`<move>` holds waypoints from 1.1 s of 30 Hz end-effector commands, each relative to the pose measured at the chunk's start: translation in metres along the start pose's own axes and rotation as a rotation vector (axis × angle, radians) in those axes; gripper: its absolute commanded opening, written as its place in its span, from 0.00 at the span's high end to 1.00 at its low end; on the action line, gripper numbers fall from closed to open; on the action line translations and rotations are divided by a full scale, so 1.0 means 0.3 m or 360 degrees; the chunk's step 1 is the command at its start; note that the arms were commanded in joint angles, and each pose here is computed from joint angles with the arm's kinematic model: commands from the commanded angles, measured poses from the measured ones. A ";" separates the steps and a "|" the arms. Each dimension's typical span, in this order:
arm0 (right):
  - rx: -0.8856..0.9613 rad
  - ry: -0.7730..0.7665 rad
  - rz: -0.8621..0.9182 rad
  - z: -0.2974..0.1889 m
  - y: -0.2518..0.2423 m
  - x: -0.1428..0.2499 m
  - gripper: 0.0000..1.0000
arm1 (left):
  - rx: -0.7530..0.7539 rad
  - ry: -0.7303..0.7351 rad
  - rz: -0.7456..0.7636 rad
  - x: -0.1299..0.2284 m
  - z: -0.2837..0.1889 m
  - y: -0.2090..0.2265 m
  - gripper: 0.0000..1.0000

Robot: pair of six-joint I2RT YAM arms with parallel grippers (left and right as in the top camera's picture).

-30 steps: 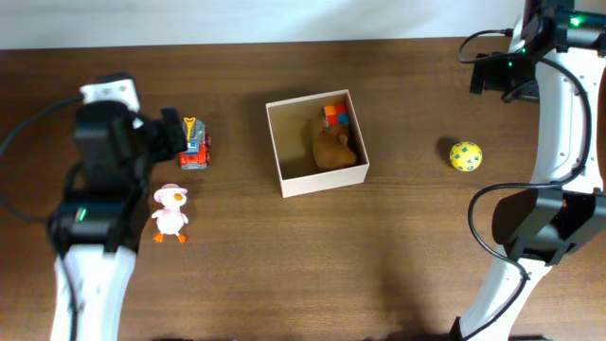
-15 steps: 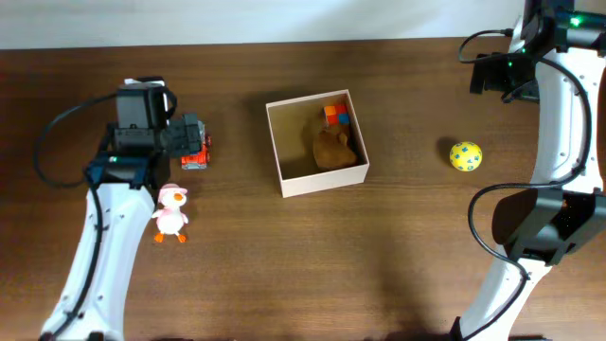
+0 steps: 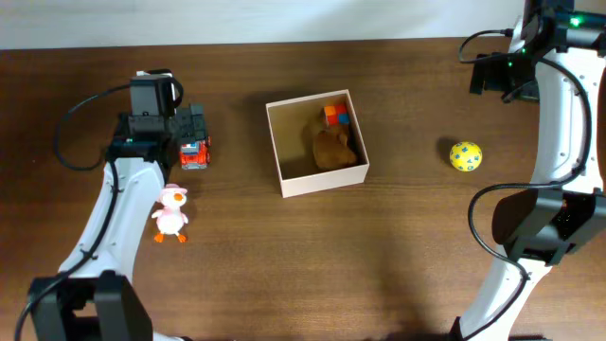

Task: Pack container
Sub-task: 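Move the left gripper forward over the red toy fire truck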

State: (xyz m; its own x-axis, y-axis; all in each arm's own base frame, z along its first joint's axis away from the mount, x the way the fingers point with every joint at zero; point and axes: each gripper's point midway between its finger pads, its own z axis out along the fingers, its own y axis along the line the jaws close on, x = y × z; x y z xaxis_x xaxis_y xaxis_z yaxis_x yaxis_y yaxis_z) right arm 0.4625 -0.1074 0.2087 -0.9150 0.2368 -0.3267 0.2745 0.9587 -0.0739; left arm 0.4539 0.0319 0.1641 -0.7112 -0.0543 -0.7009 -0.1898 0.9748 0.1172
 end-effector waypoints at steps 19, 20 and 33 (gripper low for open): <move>0.0020 -0.0048 0.0024 -0.029 -0.007 -0.018 0.01 | 0.0450 0.0067 -0.0218 -0.171 -0.076 0.053 0.07; 0.0021 -0.0048 0.0025 -0.029 -0.007 -0.018 0.01 | 0.0447 0.0047 -0.0220 -0.196 -0.094 0.060 0.07; 0.0020 -0.0048 0.0024 -0.029 -0.007 -0.018 0.01 | 0.0521 0.0173 0.0010 -0.137 0.007 -0.087 0.21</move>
State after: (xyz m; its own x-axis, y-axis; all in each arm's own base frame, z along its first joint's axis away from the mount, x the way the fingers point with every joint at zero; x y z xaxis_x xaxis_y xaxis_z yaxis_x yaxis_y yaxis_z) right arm 0.4625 -0.1074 0.2087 -0.9150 0.2368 -0.3267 0.2745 0.9587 -0.0739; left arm 0.4811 0.0298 0.2105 -0.7519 -0.1350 -0.6453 -0.0495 0.9876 -0.1489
